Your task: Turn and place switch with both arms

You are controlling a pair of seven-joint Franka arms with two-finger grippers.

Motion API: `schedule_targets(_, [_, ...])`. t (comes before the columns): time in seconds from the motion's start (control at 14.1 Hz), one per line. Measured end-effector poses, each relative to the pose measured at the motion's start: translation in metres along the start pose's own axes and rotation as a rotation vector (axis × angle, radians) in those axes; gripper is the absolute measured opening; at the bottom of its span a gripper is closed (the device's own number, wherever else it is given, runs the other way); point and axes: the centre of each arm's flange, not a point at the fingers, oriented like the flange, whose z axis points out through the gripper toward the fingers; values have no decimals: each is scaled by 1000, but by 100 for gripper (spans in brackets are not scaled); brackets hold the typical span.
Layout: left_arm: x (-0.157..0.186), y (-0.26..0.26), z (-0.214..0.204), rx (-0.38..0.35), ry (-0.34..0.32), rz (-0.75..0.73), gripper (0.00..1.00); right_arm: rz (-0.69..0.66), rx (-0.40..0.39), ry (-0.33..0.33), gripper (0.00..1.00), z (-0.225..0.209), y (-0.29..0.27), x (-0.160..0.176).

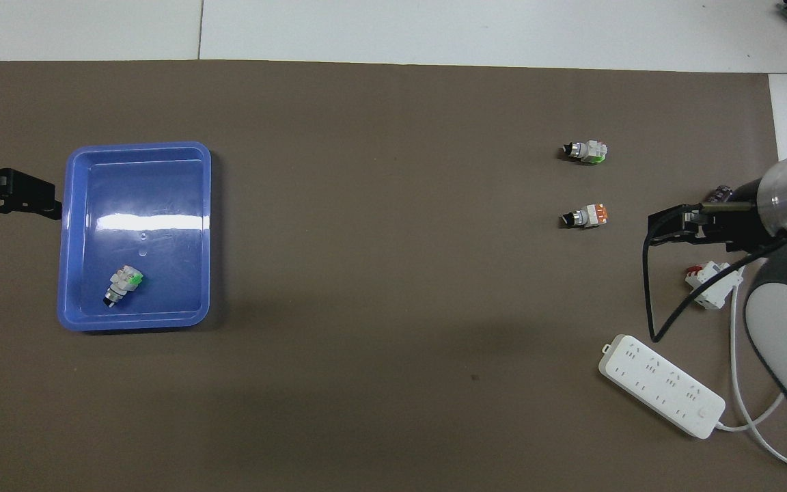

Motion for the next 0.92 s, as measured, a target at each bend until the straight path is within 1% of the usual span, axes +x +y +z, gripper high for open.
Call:
schedule_targets(0.43, [0,0,0,0,0,0,100,0,0,2,100,0,0,0])
schedule_targets(0.57, [0,0,0,0,0,0,100,-15,4,19,100,-2,2,2])
schedule_targets(0.78, [0,0,0,0,0,0,100,-93,5,34,99,-3,4,4])
schedule_targets(0.92, [0,0,0,0,0,0,100,-184,4,41,99,-2,5,6])
